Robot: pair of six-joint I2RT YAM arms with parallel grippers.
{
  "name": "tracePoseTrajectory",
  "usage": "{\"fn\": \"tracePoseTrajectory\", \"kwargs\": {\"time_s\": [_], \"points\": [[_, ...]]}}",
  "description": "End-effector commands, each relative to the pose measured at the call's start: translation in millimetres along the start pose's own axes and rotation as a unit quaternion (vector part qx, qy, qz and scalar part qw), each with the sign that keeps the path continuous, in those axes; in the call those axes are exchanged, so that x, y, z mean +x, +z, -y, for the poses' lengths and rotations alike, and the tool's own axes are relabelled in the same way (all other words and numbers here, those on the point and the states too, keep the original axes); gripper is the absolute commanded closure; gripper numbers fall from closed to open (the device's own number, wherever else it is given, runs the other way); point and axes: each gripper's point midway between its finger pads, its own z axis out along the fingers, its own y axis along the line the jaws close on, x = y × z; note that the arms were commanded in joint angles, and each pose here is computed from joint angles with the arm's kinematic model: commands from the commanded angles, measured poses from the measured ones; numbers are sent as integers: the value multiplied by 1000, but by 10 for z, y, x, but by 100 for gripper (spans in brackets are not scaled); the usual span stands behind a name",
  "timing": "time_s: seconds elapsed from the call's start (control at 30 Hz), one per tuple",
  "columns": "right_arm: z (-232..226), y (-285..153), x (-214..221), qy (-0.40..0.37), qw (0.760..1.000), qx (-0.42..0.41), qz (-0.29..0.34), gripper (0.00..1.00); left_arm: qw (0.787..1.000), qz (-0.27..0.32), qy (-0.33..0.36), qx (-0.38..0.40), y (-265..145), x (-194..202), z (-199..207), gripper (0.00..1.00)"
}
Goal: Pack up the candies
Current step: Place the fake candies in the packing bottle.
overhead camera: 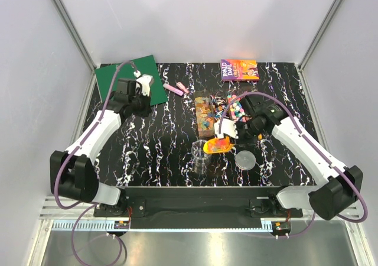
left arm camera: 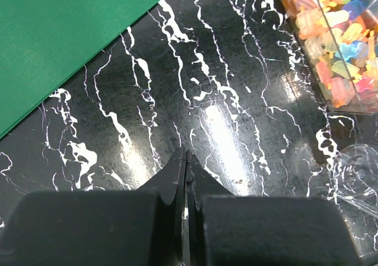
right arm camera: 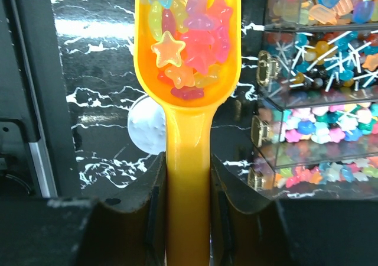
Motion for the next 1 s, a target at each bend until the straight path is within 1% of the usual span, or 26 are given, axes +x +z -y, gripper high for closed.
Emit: {"fn": "tracePoseTrajectory", "kwargs": {"time_s": [0.0, 0.1, 0.37, 0.5, 0.57, 0.6, 0.8, 0.9, 0.97], "points": [[119, -124, -60, -17, 1000, 15, -21, 100, 998, 56, 1, 19, -129, -259, 86, 100], [131, -104, -78, -28, 999, 12, -34, 100, 998, 59, -2, 21, -142, -251, 94, 100], [231, -54, -144, -43, 993, 24, -103, 100, 997, 70, 1, 19, -179, -241, 90, 100], [288, -55, -202, -44, 991, 34, -120, 100, 997, 77, 2, 19, -201, -247, 88, 100], [272, -38, -248, -48, 991, 32, -117, 100, 997, 78, 2, 19, -205, -248, 91, 100], [292, -61, -214, -50, 989, 39, -132, 100, 997, 80, 1, 19, -212, -251, 87, 100], [267, -105, -223, -64, 985, 41, -153, 100, 996, 87, 4, 21, -236, -286, 95, 100], [263, -151, -253, -65, 984, 46, -158, 100, 996, 90, 4, 22, -240, -306, 98, 95], [277, -189, -274, -64, 984, 51, -159, 100, 996, 90, 4, 17, -237, -324, 78, 89]]}}
